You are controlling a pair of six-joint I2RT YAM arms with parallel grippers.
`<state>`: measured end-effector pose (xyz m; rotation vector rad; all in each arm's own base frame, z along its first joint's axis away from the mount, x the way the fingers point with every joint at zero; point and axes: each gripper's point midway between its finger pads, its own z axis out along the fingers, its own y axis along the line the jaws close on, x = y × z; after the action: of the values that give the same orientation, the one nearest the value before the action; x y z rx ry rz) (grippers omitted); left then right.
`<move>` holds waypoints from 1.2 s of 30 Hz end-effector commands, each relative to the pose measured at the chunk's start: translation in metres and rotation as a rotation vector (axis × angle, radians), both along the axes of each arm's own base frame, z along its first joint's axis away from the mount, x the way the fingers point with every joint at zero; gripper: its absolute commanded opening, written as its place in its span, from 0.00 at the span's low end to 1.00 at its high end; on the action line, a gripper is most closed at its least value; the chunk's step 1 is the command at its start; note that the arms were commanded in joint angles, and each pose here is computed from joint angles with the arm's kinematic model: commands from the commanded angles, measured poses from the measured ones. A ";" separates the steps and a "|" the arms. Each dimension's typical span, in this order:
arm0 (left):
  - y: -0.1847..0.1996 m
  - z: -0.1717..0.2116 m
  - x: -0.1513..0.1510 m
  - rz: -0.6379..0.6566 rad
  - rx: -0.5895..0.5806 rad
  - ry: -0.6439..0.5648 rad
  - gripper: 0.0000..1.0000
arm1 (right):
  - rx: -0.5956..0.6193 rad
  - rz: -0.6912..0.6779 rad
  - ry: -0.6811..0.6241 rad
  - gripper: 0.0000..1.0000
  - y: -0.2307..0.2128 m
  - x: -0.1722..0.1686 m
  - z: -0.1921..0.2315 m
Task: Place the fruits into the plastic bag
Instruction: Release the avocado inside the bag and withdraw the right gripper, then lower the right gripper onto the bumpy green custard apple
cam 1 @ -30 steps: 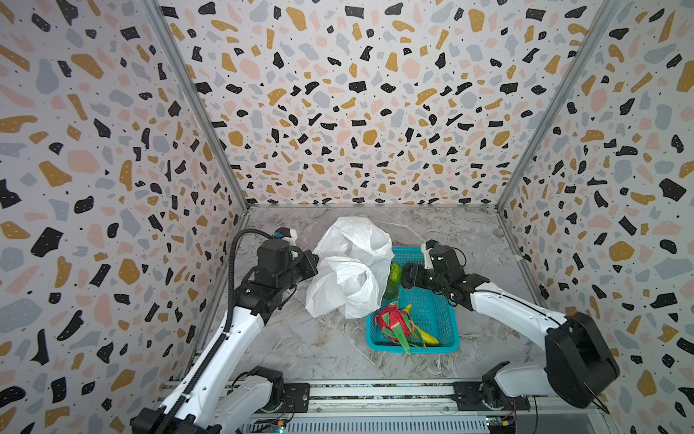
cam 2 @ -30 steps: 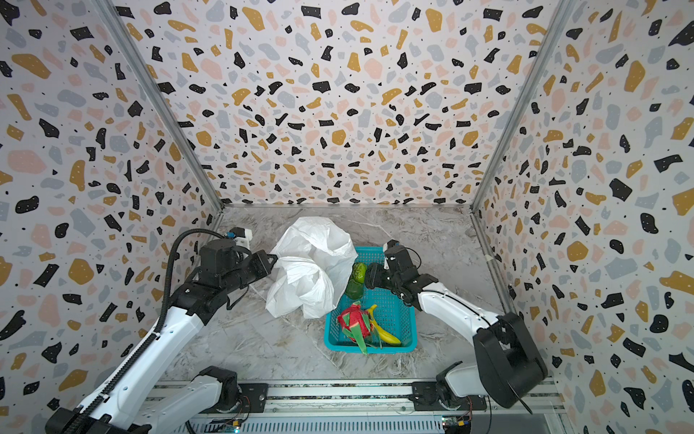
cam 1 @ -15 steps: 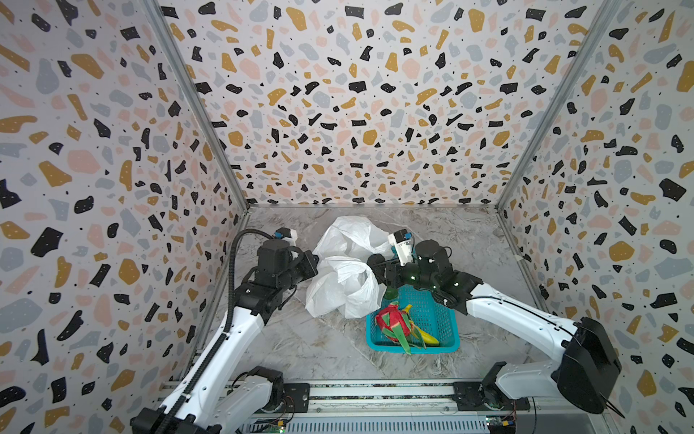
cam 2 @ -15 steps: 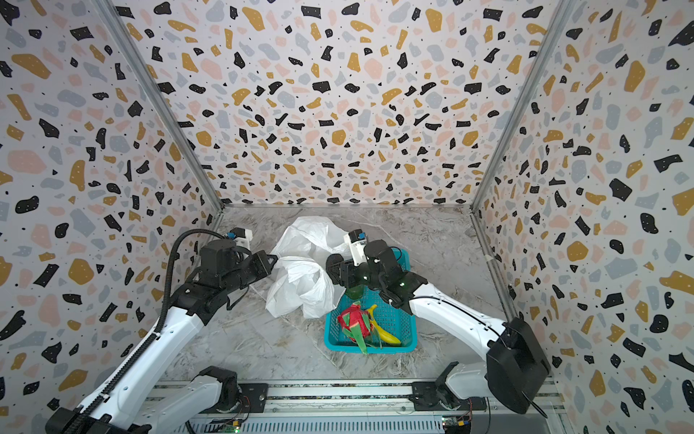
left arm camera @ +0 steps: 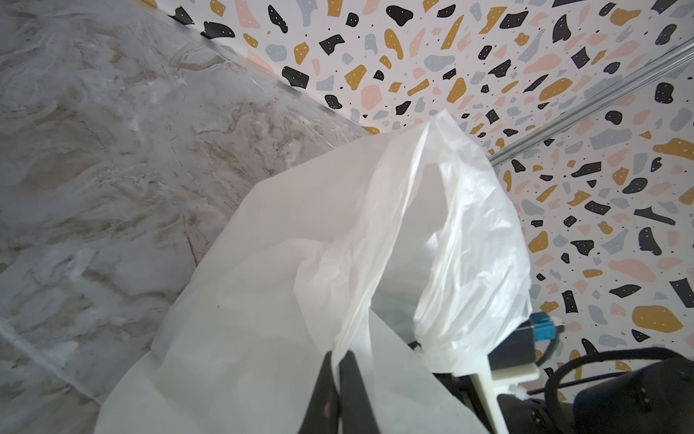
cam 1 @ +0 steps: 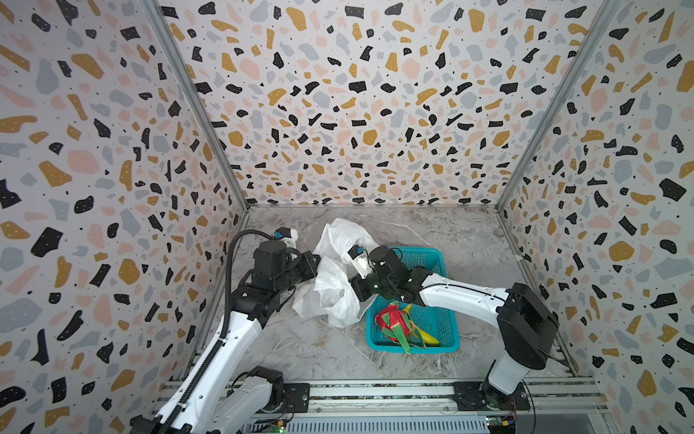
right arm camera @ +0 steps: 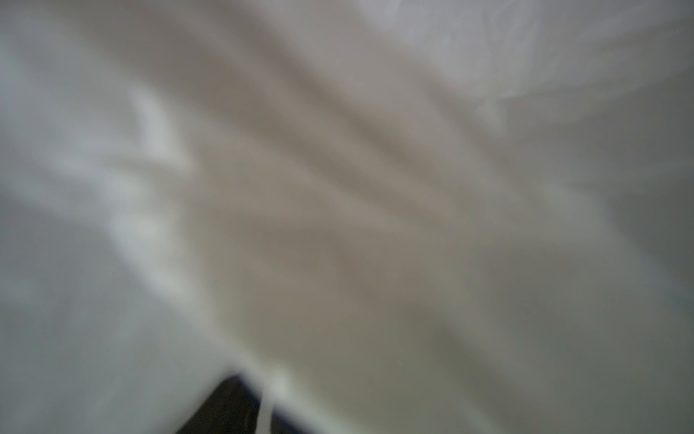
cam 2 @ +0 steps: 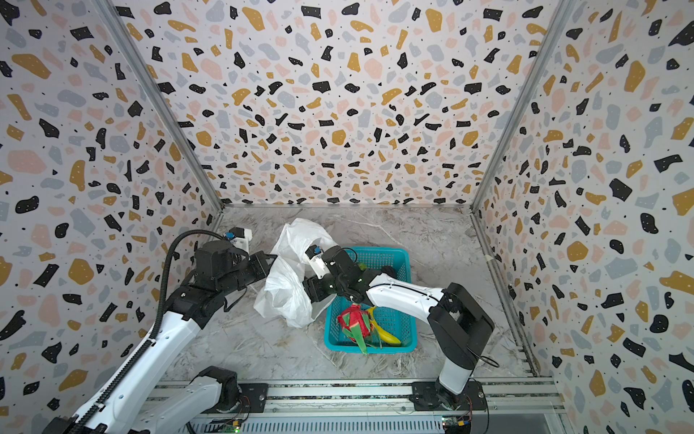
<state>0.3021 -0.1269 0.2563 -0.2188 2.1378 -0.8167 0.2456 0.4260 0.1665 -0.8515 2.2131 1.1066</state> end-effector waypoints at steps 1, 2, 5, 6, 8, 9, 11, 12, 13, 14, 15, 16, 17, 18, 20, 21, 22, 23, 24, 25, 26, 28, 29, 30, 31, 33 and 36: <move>-0.004 0.016 0.001 -0.019 -0.018 -0.058 0.00 | 0.012 -0.030 -0.050 0.75 -0.003 0.008 0.025; -0.003 0.016 0.001 -0.018 -0.019 -0.057 0.00 | -0.003 -0.052 -0.064 0.76 -0.007 0.011 0.026; -0.002 0.016 0.002 -0.011 -0.017 -0.057 0.00 | -0.050 -0.129 -0.100 0.78 -0.023 0.024 0.027; -0.002 0.015 0.002 -0.007 -0.016 -0.054 0.00 | -0.069 -0.156 -0.103 0.78 -0.029 0.029 0.026; -0.001 0.015 0.003 -0.001 -0.014 -0.053 0.00 | -0.099 -0.209 -0.098 0.78 -0.043 0.040 0.024; -0.001 0.014 0.003 0.002 -0.011 -0.048 0.00 | -0.115 -0.242 -0.095 0.78 -0.052 0.046 0.022; 0.000 0.013 0.003 0.004 -0.011 -0.045 0.00 | -0.146 -0.324 -0.091 0.78 -0.074 0.060 0.020; 0.000 0.013 0.003 0.004 -0.011 -0.045 0.00 | -0.157 -0.367 -0.093 0.78 -0.087 0.067 0.022; -0.001 0.013 0.003 0.003 -0.014 -0.044 0.00 | -0.167 -0.411 -0.095 0.78 -0.101 0.075 0.023; -0.001 0.013 0.003 0.002 -0.013 -0.046 0.00 | -0.172 -0.444 -0.097 0.78 -0.112 0.080 0.025; -0.001 0.014 0.003 0.000 -0.015 -0.049 0.00 | -0.175 -0.479 -0.099 0.78 -0.125 0.087 0.027; -0.002 0.013 0.003 -0.004 -0.017 -0.049 0.00 | -0.171 -0.506 -0.102 0.78 -0.136 0.092 0.030; -0.002 0.014 0.003 -0.008 -0.018 -0.052 0.00 | -0.164 -0.521 -0.102 0.78 -0.143 0.095 0.032; -0.003 0.014 0.003 -0.012 -0.019 -0.055 0.00 | -0.154 -0.523 -0.108 0.78 -0.149 0.098 0.037; -0.006 0.014 0.003 -0.027 -0.024 -0.057 0.00 | -0.132 -0.492 -0.126 0.78 -0.153 0.098 0.046; -0.007 0.015 0.003 -0.037 -0.026 -0.060 0.00 | -0.118 -0.454 -0.141 0.78 -0.151 0.094 0.051; -0.008 0.015 0.002 -0.045 -0.030 -0.063 0.00 | -0.108 -0.415 -0.155 0.78 -0.148 0.090 0.055; -0.009 0.015 0.002 -0.049 -0.029 -0.065 0.00 | -0.098 -0.388 -0.161 0.78 -0.146 0.086 0.058; -0.009 0.015 0.002 -0.050 -0.028 -0.064 0.00 | -0.084 -0.359 -0.164 0.78 -0.144 0.080 0.061; -0.009 0.015 0.002 -0.048 -0.028 -0.066 0.00 | -0.073 -0.337 -0.163 0.78 -0.143 0.075 0.063; -0.009 0.015 0.002 -0.048 -0.028 -0.065 0.00 | -0.070 -0.331 -0.159 0.78 -0.144 0.071 0.062; -0.008 0.014 0.003 -0.044 -0.025 -0.064 0.00 | -0.065 -0.344 -0.150 0.78 -0.150 0.064 0.060; -0.008 0.014 0.003 -0.043 -0.025 -0.064 0.00 | -0.062 -0.352 -0.151 0.78 -0.153 0.061 0.058; -0.008 0.013 0.003 -0.040 -0.025 -0.061 0.00 | -0.054 -0.369 -0.156 0.78 -0.158 0.058 0.058; -0.007 0.012 0.004 -0.037 -0.023 -0.059 0.00 | -0.049 -0.395 -0.157 0.78 -0.163 0.057 0.056; -0.006 0.012 0.005 -0.032 -0.018 -0.059 0.00 | -0.035 -0.441 -0.162 0.78 -0.175 0.055 0.055; -0.006 0.008 0.005 -0.027 -0.015 -0.051 0.00 | 0.013 -0.498 -0.164 0.78 -0.191 0.051 0.055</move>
<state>0.3033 -0.1316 0.2598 -0.1979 2.1261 -0.8467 0.2924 0.2447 0.1997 -0.4195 2.2001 0.7555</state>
